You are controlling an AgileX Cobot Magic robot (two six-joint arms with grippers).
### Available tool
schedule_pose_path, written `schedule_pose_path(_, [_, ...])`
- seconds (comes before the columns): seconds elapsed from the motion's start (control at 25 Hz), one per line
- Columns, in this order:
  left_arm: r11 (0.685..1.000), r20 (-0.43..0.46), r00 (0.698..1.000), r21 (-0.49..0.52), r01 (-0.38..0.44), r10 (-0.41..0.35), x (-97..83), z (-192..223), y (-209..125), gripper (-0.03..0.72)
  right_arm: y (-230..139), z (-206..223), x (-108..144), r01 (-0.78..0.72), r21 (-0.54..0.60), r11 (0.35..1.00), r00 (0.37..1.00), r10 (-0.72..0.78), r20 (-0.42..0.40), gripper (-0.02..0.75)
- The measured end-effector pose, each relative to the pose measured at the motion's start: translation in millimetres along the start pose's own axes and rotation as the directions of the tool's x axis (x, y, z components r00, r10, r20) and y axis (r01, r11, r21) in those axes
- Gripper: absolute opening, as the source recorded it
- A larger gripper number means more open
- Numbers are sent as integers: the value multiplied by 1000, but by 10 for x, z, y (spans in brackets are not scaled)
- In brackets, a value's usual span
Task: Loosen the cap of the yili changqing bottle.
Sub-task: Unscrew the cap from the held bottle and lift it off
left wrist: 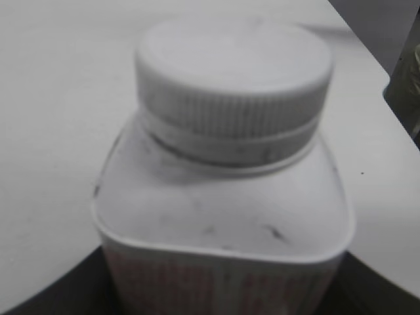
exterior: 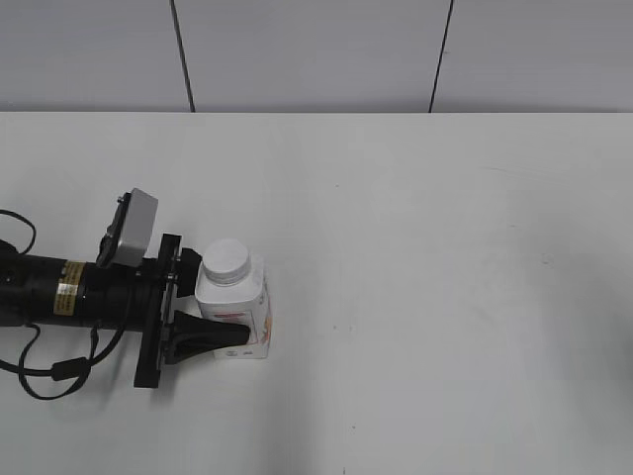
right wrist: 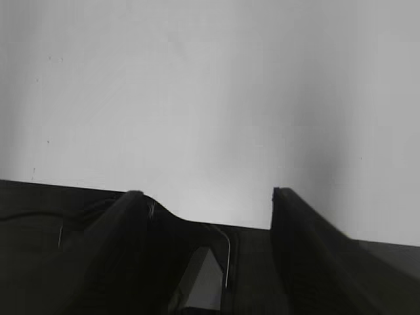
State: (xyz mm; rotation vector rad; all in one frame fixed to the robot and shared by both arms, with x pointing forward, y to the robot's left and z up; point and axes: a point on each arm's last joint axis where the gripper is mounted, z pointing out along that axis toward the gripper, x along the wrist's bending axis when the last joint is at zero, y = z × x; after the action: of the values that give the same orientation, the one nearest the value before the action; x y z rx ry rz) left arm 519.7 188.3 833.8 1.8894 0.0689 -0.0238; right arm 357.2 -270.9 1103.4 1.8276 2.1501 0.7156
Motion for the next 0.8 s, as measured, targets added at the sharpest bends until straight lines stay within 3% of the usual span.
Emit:
schedule_pose_path(0.08, [1000, 0, 1000, 0, 0, 0, 0, 0, 0, 418, 211, 136, -24, -11, 88, 996, 1000, 11, -1, 480])
schedule_pose_path(0.4, [1000, 0, 1000, -1, 1, -1, 0, 0, 1, 418, 850, 463, -85, -26, 186, 982, 1000, 27, -1, 480])
schedule_pose_path(0.8, [1000, 1, 1000, -2, 1, -1, 0, 0, 2, 418, 1158, 1064, -226, -57, 342, 938, 998, 44, 45, 480])
